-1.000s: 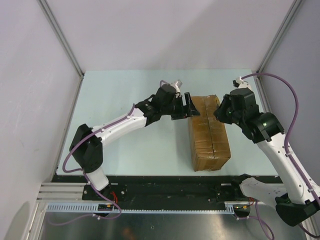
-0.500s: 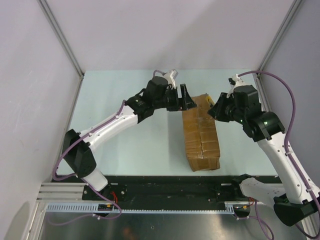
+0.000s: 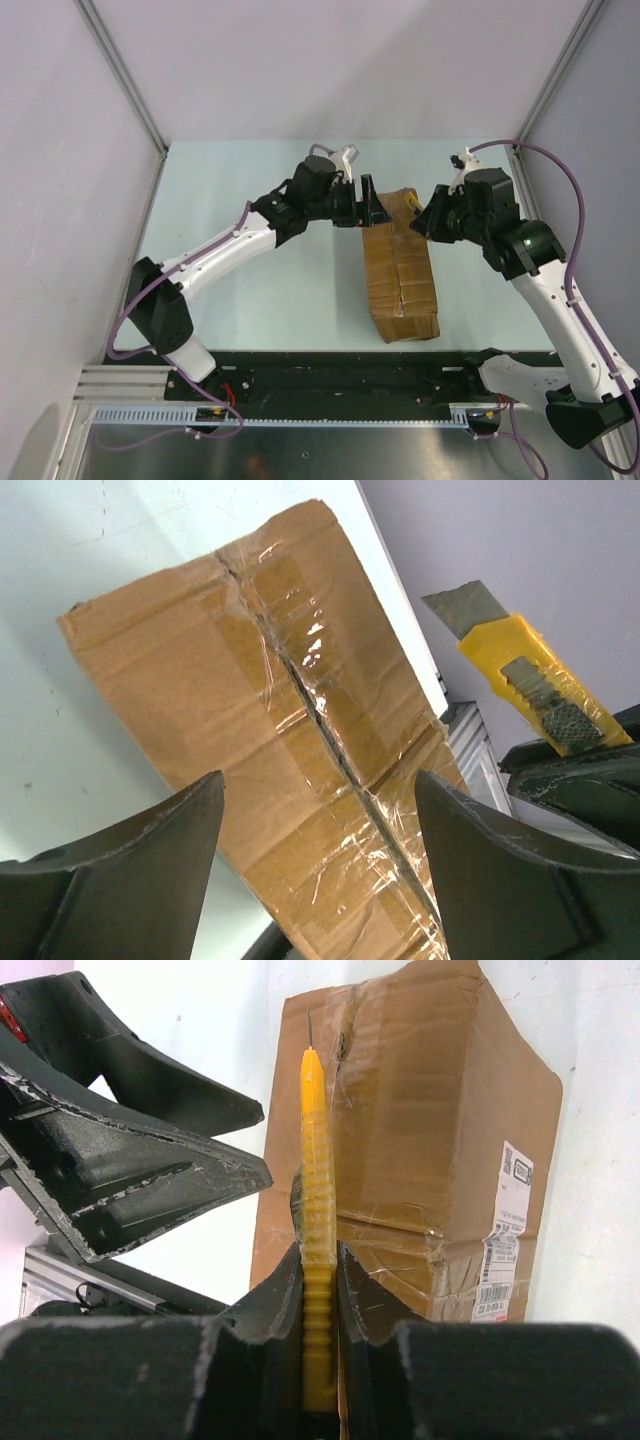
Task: Unpack the express box
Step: Cut the express box at the center of the board.
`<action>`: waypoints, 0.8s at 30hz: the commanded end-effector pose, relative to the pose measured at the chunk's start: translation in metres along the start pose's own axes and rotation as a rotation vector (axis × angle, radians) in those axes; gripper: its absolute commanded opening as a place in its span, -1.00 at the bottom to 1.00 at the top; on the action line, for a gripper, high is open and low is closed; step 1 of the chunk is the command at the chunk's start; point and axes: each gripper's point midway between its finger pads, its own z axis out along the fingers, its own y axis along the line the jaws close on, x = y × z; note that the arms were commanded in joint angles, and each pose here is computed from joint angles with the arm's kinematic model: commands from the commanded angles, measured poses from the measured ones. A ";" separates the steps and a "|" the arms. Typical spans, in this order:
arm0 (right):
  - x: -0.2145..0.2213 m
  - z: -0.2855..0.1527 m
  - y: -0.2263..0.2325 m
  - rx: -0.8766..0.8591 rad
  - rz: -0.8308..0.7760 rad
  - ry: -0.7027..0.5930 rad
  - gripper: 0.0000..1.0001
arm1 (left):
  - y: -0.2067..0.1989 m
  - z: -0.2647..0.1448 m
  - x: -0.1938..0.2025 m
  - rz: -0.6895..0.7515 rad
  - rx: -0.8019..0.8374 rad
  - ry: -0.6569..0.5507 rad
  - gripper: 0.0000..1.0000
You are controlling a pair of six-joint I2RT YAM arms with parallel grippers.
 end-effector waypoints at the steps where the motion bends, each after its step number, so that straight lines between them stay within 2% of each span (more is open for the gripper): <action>1: -0.012 -0.005 0.014 -0.073 -0.029 -0.043 -1.00 | -0.024 -0.022 -0.026 0.093 0.060 -0.082 0.63; 4: -0.009 -0.007 0.024 -0.131 -0.047 -0.024 -1.00 | -0.047 -0.049 -0.047 0.198 0.125 -0.142 0.69; 8: 0.001 -0.017 0.050 -0.299 -0.109 0.026 -1.00 | -0.061 -0.090 -0.061 0.394 0.217 -0.190 0.99; 11: 0.011 -0.032 0.074 -0.462 -0.154 0.071 -1.00 | -0.070 -0.118 -0.059 0.471 0.298 -0.192 0.99; 17: 0.020 -0.063 0.106 -0.700 -0.226 0.101 -1.00 | -0.084 -0.146 -0.033 0.540 0.459 -0.119 1.00; 24: 0.026 -0.083 0.127 -0.836 -0.278 0.109 -1.00 | -0.089 -0.145 -0.014 0.475 0.552 -0.013 0.98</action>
